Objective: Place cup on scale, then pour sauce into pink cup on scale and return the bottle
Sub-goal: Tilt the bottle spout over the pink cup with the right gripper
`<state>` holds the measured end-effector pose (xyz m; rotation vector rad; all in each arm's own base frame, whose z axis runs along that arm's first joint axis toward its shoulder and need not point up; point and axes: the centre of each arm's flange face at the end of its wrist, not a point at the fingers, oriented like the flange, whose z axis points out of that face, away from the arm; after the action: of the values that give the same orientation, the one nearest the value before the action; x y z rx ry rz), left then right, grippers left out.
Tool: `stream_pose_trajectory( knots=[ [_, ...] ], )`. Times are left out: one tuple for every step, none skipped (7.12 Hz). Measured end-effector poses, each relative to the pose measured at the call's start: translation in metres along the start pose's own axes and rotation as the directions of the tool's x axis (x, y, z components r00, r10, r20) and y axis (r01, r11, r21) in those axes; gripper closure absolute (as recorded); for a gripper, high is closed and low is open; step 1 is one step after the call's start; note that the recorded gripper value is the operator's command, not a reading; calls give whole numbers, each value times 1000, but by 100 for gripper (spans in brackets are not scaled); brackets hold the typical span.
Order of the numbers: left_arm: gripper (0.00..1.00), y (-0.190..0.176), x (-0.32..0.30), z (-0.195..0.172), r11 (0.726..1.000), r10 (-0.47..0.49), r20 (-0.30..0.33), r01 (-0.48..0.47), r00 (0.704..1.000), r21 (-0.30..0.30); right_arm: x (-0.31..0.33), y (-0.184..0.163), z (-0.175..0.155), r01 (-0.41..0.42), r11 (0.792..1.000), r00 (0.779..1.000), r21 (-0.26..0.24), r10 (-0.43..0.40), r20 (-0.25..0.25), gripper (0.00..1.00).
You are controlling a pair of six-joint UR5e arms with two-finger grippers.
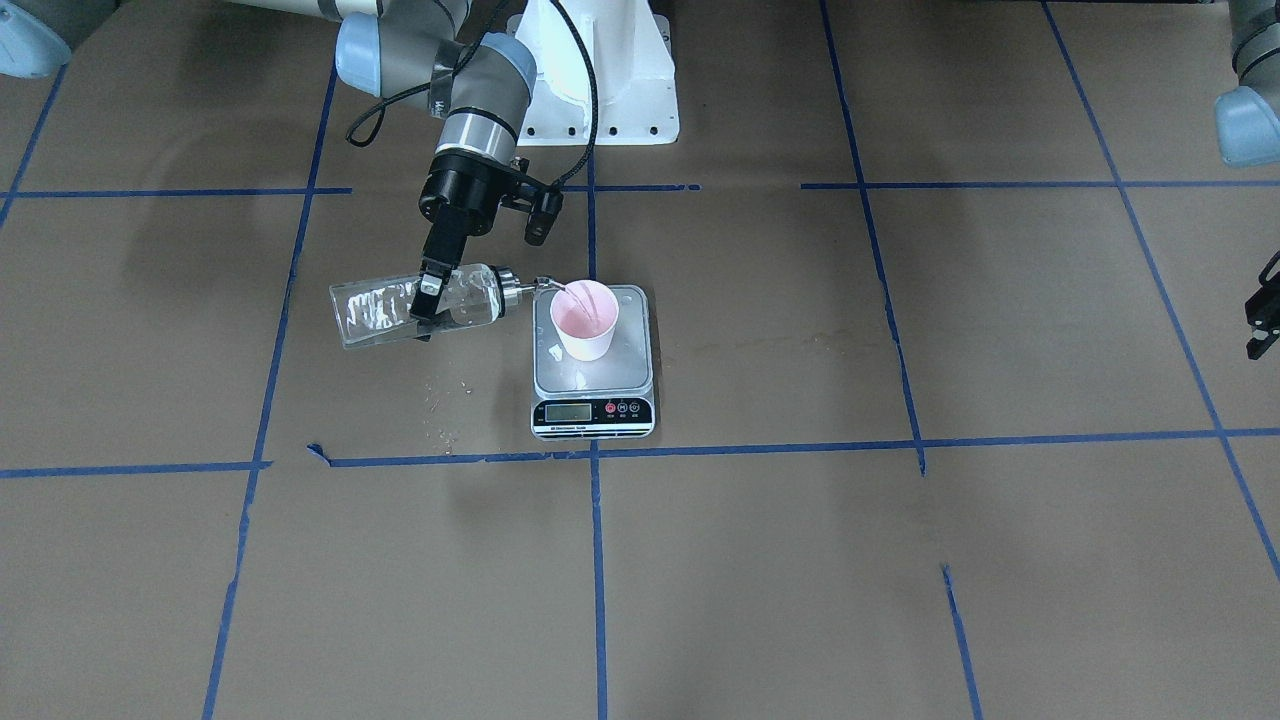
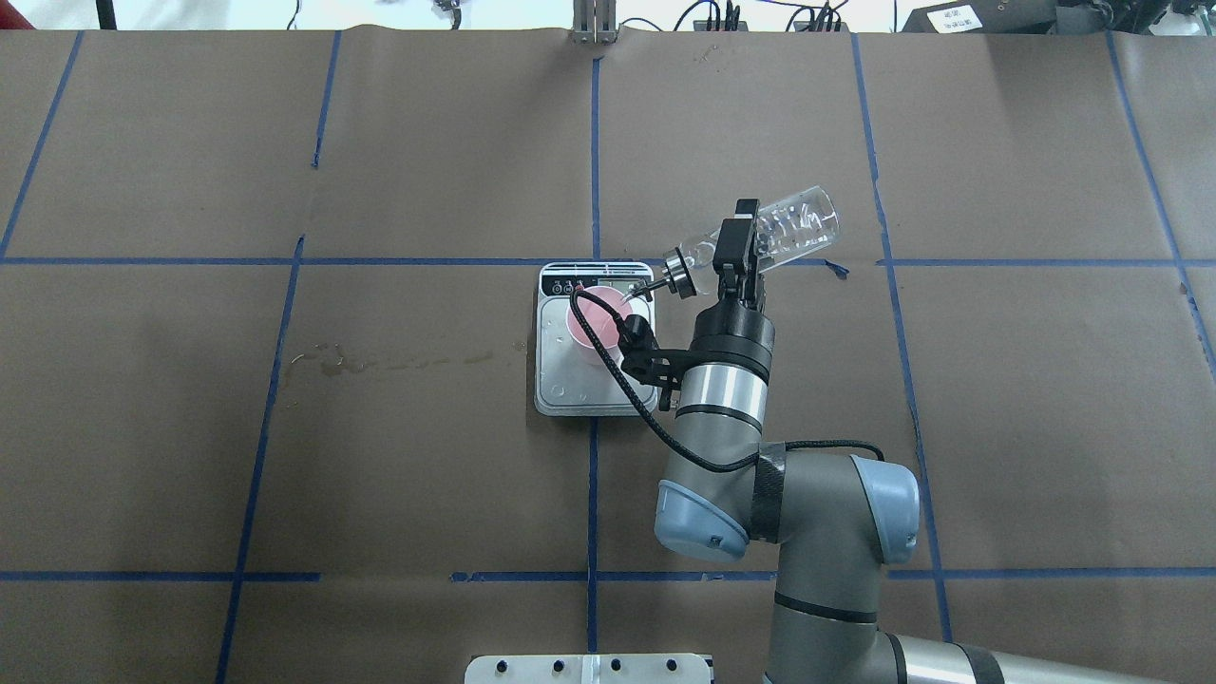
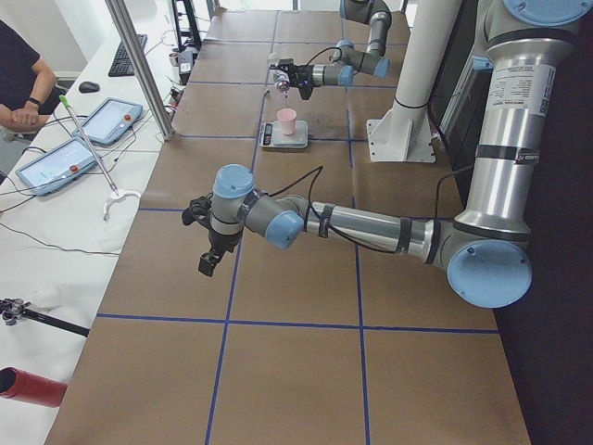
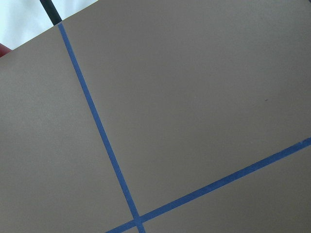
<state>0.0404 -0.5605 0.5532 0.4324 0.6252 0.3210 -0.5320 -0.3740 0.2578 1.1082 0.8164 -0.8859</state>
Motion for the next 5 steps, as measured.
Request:
stream_pose_trajectory(
  knots=[
    [0, 0, -1, -1, 1000, -1, 0, 1, 1000, 1, 1, 0, 0, 25, 1000, 1000, -1, -25, -8, 100],
    [0, 0, -1, -1, 1000, -2, 1, 2, 1000, 3, 2, 0, 0, 22, 1000, 1000, 0, -22, -12, 100],
    [0, -1, -2, -2, 1000, -2, 1, 2, 1000, 4, 5, 0, -1, -18, 1000, 1000, 9, 18, -12, 100],
    [0, -2, -2, -3, 1000, -2, 2, 2, 1000, 6, 5, 0, -2, -89, 996, 996, 25, 89, 2, 100],
    [0, -3, -2, -4, 1000, -3, 1, 3, 1000, 6, 3, 1, -3, -155, 987, 988, 37, 154, 25, 100]
  ],
)
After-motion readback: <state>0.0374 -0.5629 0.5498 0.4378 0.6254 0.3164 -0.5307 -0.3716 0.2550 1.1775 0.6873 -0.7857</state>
